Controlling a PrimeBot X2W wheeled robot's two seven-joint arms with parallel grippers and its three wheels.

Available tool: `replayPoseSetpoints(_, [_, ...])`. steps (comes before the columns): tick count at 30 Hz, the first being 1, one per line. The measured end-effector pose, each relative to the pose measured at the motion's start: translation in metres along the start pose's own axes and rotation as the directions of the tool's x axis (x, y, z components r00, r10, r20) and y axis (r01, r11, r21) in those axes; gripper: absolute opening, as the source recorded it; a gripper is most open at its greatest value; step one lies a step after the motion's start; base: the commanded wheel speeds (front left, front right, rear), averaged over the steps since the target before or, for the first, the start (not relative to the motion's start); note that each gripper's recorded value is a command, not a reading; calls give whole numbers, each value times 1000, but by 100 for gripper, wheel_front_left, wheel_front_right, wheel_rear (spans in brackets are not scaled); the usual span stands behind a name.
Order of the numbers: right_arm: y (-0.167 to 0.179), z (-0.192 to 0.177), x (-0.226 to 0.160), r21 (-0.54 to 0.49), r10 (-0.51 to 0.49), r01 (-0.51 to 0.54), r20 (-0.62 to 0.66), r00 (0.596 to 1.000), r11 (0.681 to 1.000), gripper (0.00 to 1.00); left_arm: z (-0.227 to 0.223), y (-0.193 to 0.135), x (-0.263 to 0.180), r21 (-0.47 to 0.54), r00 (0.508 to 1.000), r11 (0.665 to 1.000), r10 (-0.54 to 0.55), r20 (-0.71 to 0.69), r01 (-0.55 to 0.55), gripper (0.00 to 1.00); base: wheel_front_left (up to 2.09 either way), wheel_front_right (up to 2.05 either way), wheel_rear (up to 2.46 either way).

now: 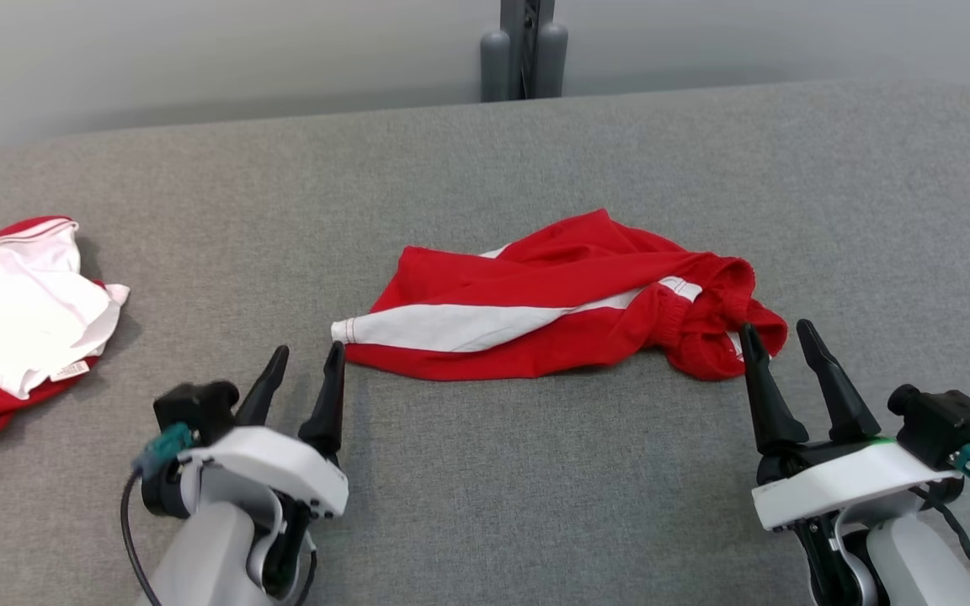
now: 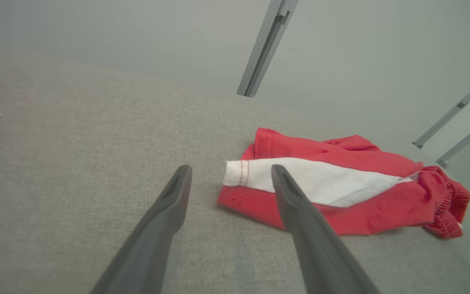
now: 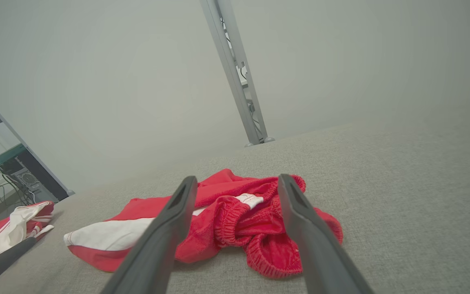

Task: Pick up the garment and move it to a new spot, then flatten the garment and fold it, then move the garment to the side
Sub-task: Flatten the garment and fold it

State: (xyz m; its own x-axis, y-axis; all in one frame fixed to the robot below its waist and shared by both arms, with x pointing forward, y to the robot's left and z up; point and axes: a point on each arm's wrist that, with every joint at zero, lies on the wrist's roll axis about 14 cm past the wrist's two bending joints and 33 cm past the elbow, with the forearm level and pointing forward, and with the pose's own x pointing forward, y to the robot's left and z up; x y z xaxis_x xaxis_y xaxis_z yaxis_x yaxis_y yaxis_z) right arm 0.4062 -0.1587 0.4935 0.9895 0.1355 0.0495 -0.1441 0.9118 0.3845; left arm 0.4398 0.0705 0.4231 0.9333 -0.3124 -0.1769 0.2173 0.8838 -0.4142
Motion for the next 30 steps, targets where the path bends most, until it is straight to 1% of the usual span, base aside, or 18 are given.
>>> replayPoseSetpoints(5, [-3, -9, 7, 9, -10, 10, -20, 1000, 1000, 100, -14, 7, 25, -30, 994, 1000, 4, -111, -7, 100, 0, 0, 0])
replayPoseSetpoints(9, [-9, -15, 6, 10, -30, 30, -36, 999, 1000, 100, -27, -4, 36, -68, 980, 997, -37, -196, 24, 100, 0, 0, 0])
replayPoseSetpoints(12, [-13, -18, 6, 9, -42, 43, -44, 998, 999, 100, -31, -11, 39, -122, 973, 992, -62, -223, 35, 100, 0, 0, 0])
replayPoseSetpoints(19, [-15, -19, 6, 6, -49, 49, -48, 998, 999, 100, -29, -11, 36, -115, 970, 991, -87, -227, 62, 100, 0, 0, 0])
replayPoseSetpoints(20, [-14, -19, 6, 6, -46, 47, -49, 998, 999, 100, -29, -12, 35, -113, 970, 991, -92, -227, 68, 95, 0, 0, 0])
replayPoseSetpoints(21, [-13, -19, 7, 6, -43, 44, -48, 998, 999, 100, -28, -14, 35, -117, 970, 991, -97, -225, 72, 71, 0, 0, 0])
replayPoseSetpoints(22, [-12, -19, 8, 6, -40, 40, -47, 998, 999, 100, -27, -16, 34, -125, 969, 989, -104, -224, 78, 58, 0, 0, 0])
replayPoseSetpoints(23, [-10, -19, 8, 7, -37, 37, -48, 998, 999, 100, -28, -18, 33, -130, 967, 988, -113, -227, 85, 47, 0, 0, 0])
replayPoseSetpoints(26, [-8, -21, 9, 8, -28, 29, -53, 998, 1000, 100, -26, -23, 31, -143, 966, 985, -131, -224, 101, 35, 0, 0, 0])
replayPoseSetpoints(27, [-7, -22, 10, 8, -25, 25, -55, 998, 1000, 100, -25, -23, 30, -153, 966, 983, -133, -223, 100, 35, 0, 0, 0])
replayPoseSetpoints(28, [-6, -22, 10, 7, -22, 22, -56, 998, 1000, 100, -25, -24, 30, -161, 965, 982, -136, -223, 101, 38, 0, 0, 0])
replayPoseSetpoints(30, [-4, -23, 12, 7, -14, 15, -58, 998, 1000, 100, -27, -23, 28, -164, 963, 981, -138, -230, 102, 36, 0, 0, 0])
